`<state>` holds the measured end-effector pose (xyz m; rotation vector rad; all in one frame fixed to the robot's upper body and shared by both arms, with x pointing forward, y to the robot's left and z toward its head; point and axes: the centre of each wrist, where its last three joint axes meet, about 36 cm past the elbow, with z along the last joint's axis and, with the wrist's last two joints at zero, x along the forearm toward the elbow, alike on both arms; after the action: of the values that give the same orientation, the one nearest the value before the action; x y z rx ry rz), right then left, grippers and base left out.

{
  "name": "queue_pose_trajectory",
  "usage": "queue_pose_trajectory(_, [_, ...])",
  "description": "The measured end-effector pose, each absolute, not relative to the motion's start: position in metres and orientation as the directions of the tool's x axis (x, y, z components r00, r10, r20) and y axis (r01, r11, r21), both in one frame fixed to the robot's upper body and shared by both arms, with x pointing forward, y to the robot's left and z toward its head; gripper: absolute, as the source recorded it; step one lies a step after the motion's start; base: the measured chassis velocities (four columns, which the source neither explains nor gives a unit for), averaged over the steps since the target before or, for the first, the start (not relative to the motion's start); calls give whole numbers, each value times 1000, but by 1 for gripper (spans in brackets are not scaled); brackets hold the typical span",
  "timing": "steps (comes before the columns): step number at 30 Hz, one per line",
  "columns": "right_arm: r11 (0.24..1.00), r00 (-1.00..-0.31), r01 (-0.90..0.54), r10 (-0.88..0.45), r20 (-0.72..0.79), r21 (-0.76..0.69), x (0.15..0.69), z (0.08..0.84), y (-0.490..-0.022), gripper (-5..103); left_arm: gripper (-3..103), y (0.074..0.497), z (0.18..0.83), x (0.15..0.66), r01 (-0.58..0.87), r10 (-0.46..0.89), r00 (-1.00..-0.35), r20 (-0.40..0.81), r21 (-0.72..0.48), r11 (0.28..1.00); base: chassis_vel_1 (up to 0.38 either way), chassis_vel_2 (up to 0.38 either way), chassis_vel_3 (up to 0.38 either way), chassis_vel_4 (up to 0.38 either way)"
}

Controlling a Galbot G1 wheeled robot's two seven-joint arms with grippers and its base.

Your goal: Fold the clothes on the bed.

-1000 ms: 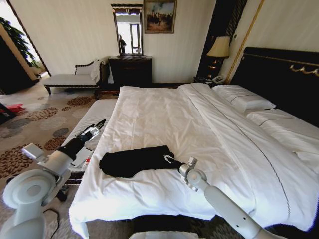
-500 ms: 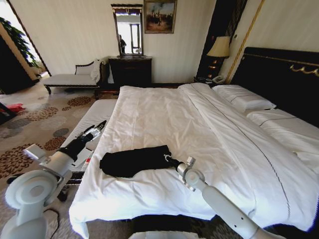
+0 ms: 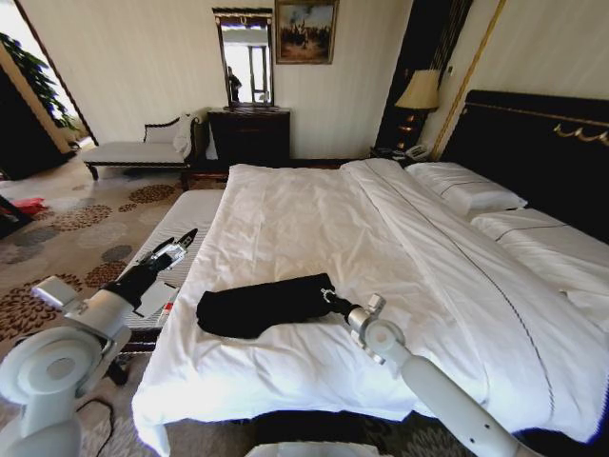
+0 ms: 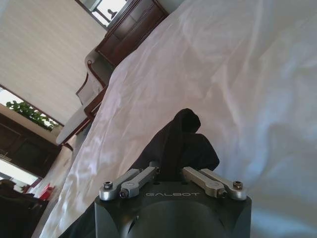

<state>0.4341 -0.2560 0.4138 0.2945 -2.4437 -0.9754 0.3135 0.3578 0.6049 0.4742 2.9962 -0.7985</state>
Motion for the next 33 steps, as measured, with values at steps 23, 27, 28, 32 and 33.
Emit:
queue_pose_trajectory(23, [758, -812, -194, -480, 331, 623, 446, 432, -199, 6, 100, 363, 614, 307, 284, 275, -957, -91, -482, 829, 0, 0, 0, 0])
queue_pose_trajectory(27, [737, -786, -259, -536, 307, 624, 458, 436, -168, 6, 100, 365, 613, 305, 268, 262, -962, -81, -479, 836, 0, 0, 0, 0])
queue_pose_trajectory(28, [732, -780, -274, -549, 302, 624, 461, 437, -161, 6, 100, 367, 613, 304, 263, 257, -963, -79, -478, 838, 0, 0, 0, 0])
queue_pose_trajectory(32, [717, -756, -312, -585, 294, 623, 474, 434, -137, 6, 100, 372, 615, 300, 242, 235, -969, -73, -467, 850, 0, 0, 0, 0])
queue_pose_trajectory(33, [709, -746, -325, -599, 292, 625, 477, 431, -126, 6, 100, 375, 617, 298, 234, 225, -971, -75, -461, 856, 0, 0, 0, 0])
